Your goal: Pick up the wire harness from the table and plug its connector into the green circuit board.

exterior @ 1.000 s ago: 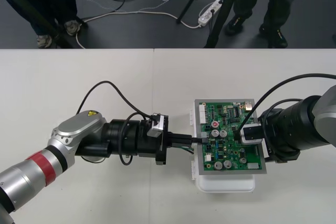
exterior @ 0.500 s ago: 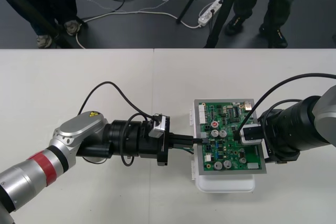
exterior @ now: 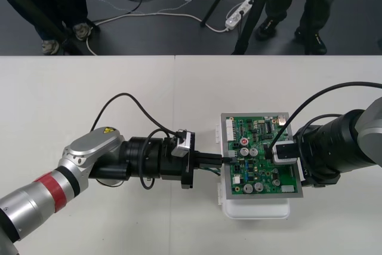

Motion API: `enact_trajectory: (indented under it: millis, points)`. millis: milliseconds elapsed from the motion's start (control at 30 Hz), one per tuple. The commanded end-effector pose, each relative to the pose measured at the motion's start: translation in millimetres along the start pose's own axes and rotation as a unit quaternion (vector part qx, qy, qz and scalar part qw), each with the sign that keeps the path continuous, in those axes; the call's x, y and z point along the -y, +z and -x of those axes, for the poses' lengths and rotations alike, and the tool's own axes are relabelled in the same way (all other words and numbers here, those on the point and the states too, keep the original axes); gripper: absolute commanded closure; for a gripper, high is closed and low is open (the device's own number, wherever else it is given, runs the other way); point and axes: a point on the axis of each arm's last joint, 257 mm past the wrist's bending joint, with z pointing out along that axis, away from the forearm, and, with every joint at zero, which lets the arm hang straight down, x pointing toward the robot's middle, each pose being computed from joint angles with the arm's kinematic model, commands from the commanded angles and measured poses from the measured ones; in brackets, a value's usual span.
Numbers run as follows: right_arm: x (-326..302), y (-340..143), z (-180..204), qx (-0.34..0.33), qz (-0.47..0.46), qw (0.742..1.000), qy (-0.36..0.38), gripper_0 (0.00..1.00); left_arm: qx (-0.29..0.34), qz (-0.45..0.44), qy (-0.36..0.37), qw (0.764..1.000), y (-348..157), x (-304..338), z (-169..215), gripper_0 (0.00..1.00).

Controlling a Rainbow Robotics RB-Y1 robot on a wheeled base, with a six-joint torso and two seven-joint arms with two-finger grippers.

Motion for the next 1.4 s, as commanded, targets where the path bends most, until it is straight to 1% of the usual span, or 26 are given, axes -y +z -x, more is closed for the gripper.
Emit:
enact_trajectory:
  millis: [33, 433, 533, 600, 633, 667, 1000, 1267, 1400]
  points:
    - [3, -7, 25, 0.025, -0.005, 1.000, -0.004, 0.00, 0.026, -0.021, 0.050, 0.998, 32, 4, 25, 1.00]
    - [3, -7, 25, 0.025, -0.005, 1.000, -0.003, 0.00, 0.024, -0.018, 0.050, 0.998, 30, 2, 24, 1.00]
    - [4, -7, 25, 0.025, -0.006, 1.000, -0.003, 0.00, 0.024, -0.016, 0.050, 0.998, 28, 1, 25, 0.99]
    - [4, -7, 26, 0.025, -0.006, 1.000, -0.003, 0.00, 0.025, -0.015, 0.048, 0.998, 27, 0, 26, 0.65]
    - [4, -7, 25, 0.025, -0.007, 1.000, -0.003, 0.00, 0.025, -0.015, 0.048, 0.998, 26, 0, 25, 0.26]
    - [4, -7, 25, 0.025, -0.007, 1.000, -0.004, 0.00, 0.024, -0.013, 0.048, 0.998, 25, -1, 25, 0.00]
    - [10, -7, 17, 0.010, -0.017, 1.000, -0.005, 0.00, 0.028, -0.005, 0.047, 0.998, 20, -5, 27, 0.00]
    - [21, -15, -16, -0.033, -0.037, 0.999, -0.009, 0.00, 0.028, -0.004, 0.052, 0.998, 19, -6, 27, 0.00]
    - [22, -21, -36, -0.039, -0.038, 0.998, 0.012, 0.00, 0.026, -0.001, 0.050, 0.998, 14, -8, 26, 0.00]
